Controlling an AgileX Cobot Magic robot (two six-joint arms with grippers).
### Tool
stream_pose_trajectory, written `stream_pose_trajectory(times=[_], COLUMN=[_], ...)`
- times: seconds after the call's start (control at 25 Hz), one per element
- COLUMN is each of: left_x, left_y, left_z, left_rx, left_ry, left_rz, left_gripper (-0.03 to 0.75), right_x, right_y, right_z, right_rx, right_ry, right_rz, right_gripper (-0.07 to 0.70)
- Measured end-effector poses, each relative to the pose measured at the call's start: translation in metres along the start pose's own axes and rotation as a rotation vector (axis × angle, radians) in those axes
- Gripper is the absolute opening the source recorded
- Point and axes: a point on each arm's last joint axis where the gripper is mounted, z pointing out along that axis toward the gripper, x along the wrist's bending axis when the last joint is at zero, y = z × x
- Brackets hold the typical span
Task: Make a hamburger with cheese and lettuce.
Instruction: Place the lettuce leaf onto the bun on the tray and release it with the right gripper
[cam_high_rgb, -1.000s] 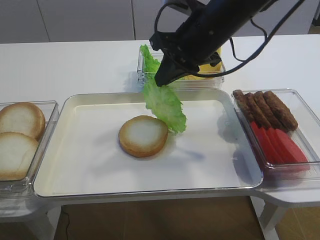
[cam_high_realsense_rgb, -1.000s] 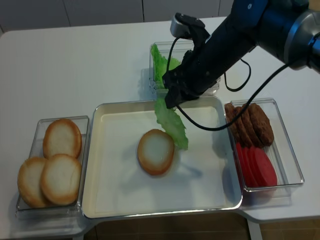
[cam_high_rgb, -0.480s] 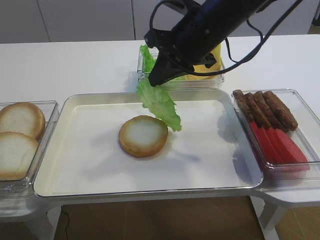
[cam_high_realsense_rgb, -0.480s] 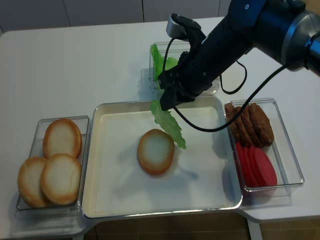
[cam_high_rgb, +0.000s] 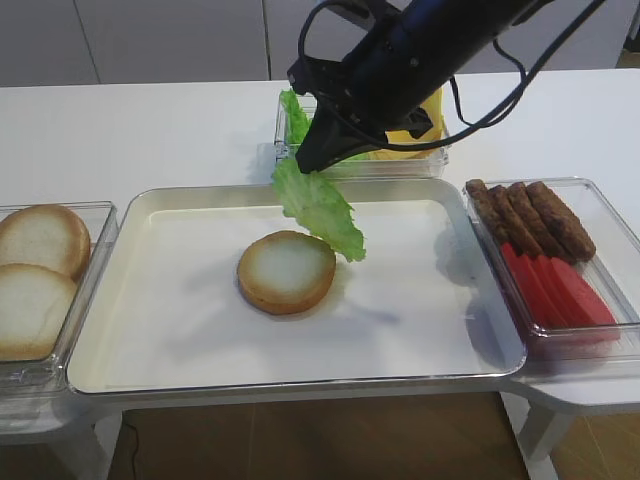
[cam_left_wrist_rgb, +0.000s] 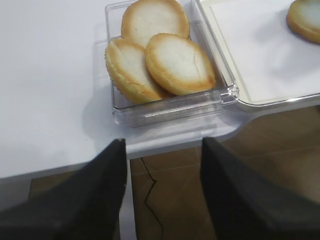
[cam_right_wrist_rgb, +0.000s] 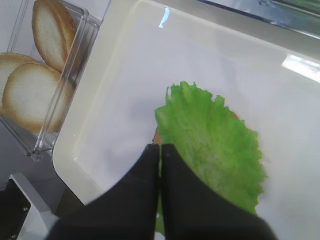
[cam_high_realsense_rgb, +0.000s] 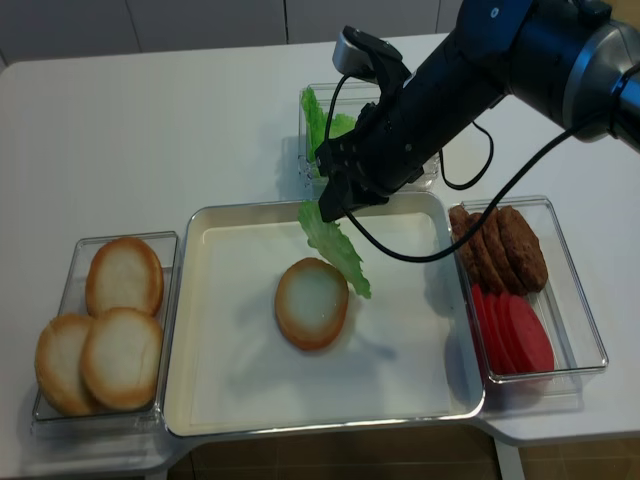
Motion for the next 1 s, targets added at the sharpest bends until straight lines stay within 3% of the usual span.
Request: stream_pose_trajectory(times=[0.48,1.0], left_x=[0.000,0.000], left_y=[0.000,0.000], left_z=[0.000,0.000], left_rx=[0.000,0.000], left_ry=[0.000,0.000], left_rz=[0.000,0.000], left_gripper=[0.360,0.360], right_x=[0.003,0.011], right_y=[0.000,-0.007], right_z=[0.001,0.030], right_rx=[-0.004,0.069], right_ry=[0.019,0.039], right_rz=[0.015,0.001], right_gripper=[-0.004,-0.004])
